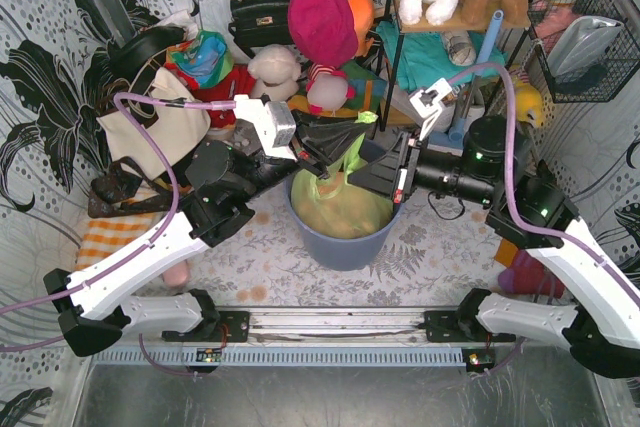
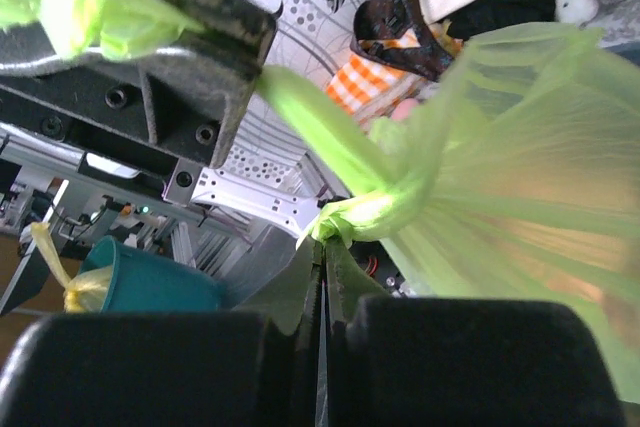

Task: Tie the trash bag

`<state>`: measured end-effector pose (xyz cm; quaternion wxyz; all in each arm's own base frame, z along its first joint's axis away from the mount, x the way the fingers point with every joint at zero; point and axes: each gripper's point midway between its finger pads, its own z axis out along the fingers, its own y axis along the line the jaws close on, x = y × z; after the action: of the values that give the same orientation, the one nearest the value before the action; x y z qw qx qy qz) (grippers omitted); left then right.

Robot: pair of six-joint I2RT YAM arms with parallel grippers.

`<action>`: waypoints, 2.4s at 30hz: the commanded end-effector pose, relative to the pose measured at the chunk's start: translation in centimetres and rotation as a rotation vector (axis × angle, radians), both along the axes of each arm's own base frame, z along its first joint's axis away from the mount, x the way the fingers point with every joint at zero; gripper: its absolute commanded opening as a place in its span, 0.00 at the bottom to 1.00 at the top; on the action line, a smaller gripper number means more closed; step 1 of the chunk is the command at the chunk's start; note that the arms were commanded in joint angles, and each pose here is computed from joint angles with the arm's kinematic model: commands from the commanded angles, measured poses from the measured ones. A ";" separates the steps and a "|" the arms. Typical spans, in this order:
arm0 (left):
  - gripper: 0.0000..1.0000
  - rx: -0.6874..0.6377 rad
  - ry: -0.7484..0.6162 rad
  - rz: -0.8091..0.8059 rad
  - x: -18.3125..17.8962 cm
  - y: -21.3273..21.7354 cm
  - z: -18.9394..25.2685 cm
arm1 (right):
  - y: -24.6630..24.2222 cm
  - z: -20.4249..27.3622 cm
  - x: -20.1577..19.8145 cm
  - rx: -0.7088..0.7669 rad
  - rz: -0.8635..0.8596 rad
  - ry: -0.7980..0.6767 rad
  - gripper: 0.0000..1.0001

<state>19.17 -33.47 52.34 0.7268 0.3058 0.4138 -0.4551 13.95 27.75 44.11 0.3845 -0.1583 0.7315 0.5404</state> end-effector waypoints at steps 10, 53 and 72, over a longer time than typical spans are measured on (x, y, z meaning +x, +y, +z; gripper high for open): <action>0.00 -0.036 -0.031 0.020 -0.1 0.8 1.2 | 2.9 -0.3 1.8 0.054 -0.201 -0.013 0.00; 0.61 0.045 0.180 0.204 1.0 5.5 -4.0 | 0.6 -6.2 7.5 0.167 -0.796 0.052 0.00; 0.61 0.083 0.364 0.108 3.8 8.4 -9.1 | 0.1 -6.0 7.2 0.162 -0.792 0.053 0.00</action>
<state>24.48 -23.70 43.02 0.6860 0.1804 0.5968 -0.3751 21.32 28.78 37.20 0.5476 0.1713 0.7113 0.4060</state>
